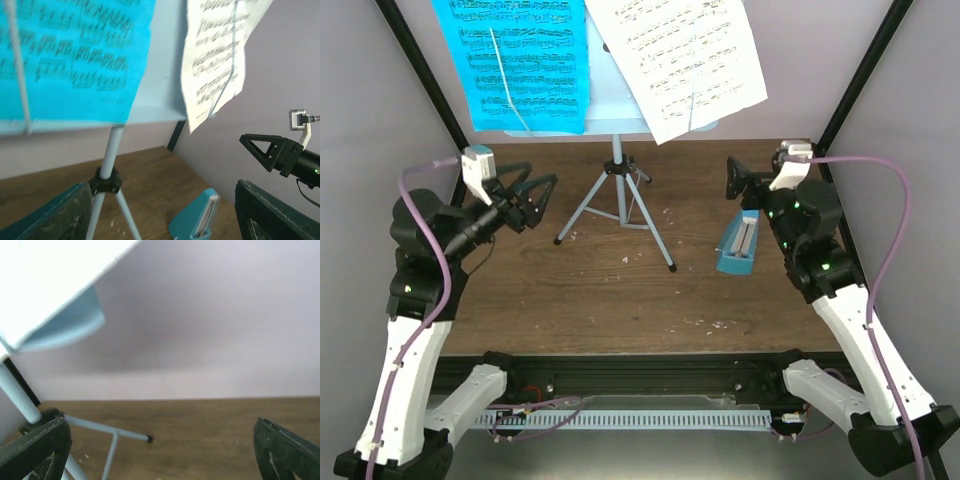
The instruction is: Pack up the instrument practice props
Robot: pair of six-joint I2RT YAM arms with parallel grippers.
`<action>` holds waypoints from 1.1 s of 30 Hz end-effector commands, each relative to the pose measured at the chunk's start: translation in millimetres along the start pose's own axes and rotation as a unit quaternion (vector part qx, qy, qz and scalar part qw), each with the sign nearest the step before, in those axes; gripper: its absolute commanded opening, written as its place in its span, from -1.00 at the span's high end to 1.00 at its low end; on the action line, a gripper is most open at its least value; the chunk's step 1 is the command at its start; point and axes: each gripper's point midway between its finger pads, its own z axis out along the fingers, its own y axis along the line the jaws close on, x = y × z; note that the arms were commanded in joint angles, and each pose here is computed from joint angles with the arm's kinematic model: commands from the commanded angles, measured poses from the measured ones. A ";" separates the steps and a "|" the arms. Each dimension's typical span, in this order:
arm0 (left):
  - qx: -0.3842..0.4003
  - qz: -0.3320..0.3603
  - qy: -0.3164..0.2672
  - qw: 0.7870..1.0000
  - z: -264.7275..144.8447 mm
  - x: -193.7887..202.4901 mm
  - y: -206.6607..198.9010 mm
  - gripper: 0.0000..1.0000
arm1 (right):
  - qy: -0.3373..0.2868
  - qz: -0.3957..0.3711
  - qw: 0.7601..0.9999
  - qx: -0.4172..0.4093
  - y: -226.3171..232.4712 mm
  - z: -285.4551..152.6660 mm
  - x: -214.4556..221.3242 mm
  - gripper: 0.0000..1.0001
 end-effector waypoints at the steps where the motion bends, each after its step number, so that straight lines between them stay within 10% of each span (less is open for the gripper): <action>1: 0.042 -0.001 0.033 0.999 22.2 -10.6 -19.0 -0.57 | -0.009 0.001 0.999 -0.040 18.6 -10.1 -41.3 -0.99; 20: 0.250 -0.073 0.044 0.964 193.4 -59.6 -145.3 -0.42 | -0.016 0.059 0.935 -0.350 29.4 13.2 -140.4 -0.88; 33: 0.214 -0.103 0.012 0.971 245.0 -65.7 -132.2 -0.26 | 0.007 0.047 0.905 -0.423 41.9 34.0 -157.9 -0.17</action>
